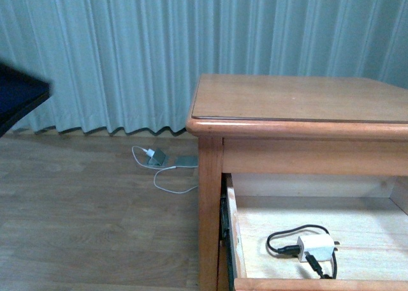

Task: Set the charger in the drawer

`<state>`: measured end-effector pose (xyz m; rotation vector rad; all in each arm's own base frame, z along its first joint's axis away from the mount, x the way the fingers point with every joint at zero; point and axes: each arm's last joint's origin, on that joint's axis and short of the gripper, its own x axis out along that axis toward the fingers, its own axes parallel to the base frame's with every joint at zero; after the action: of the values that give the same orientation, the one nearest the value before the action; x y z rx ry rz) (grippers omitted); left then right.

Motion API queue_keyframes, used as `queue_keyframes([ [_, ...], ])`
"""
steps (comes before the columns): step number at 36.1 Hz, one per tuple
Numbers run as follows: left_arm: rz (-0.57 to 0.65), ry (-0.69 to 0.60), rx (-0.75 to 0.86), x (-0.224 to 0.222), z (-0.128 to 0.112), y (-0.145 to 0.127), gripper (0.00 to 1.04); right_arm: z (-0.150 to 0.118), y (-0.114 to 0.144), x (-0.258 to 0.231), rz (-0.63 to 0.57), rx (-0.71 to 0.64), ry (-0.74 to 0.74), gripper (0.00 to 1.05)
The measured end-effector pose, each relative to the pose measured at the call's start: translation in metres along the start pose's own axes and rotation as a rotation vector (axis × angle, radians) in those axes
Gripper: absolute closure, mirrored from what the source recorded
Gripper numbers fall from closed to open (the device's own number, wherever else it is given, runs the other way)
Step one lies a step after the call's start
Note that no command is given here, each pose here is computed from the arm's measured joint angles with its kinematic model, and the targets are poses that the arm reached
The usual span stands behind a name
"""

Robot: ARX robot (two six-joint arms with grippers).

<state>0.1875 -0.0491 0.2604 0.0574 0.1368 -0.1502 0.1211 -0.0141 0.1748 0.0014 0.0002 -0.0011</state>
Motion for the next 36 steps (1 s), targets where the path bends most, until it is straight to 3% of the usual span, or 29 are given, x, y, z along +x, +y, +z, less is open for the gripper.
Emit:
queue_keyframes([
  [8, 0.163, 0.022, -0.164, -0.061, -0.049, 0.026, 0.06, 0.0, 0.0, 0.0, 0.0, 0.0, 0.0, 0.09],
  [19, 0.176, -0.014, -0.197, -0.066, -0.051, 0.029, 0.08, 0.0, 0.0, 0.0, -0.001, 0.0, 0.0, 0.09],
  [24, 0.15, -0.139, -0.103, -0.069, -0.062, 0.035, 0.34, 0.0, 0.0, 0.0, 0.0, 0.0, 0.0, 0.09],
  [36, 0.147, -0.137, -0.069, -0.072, -0.083, 0.033, 0.9, 0.0, 0.0, 0.0, 0.0, 0.0, 0.0, 0.09],
])
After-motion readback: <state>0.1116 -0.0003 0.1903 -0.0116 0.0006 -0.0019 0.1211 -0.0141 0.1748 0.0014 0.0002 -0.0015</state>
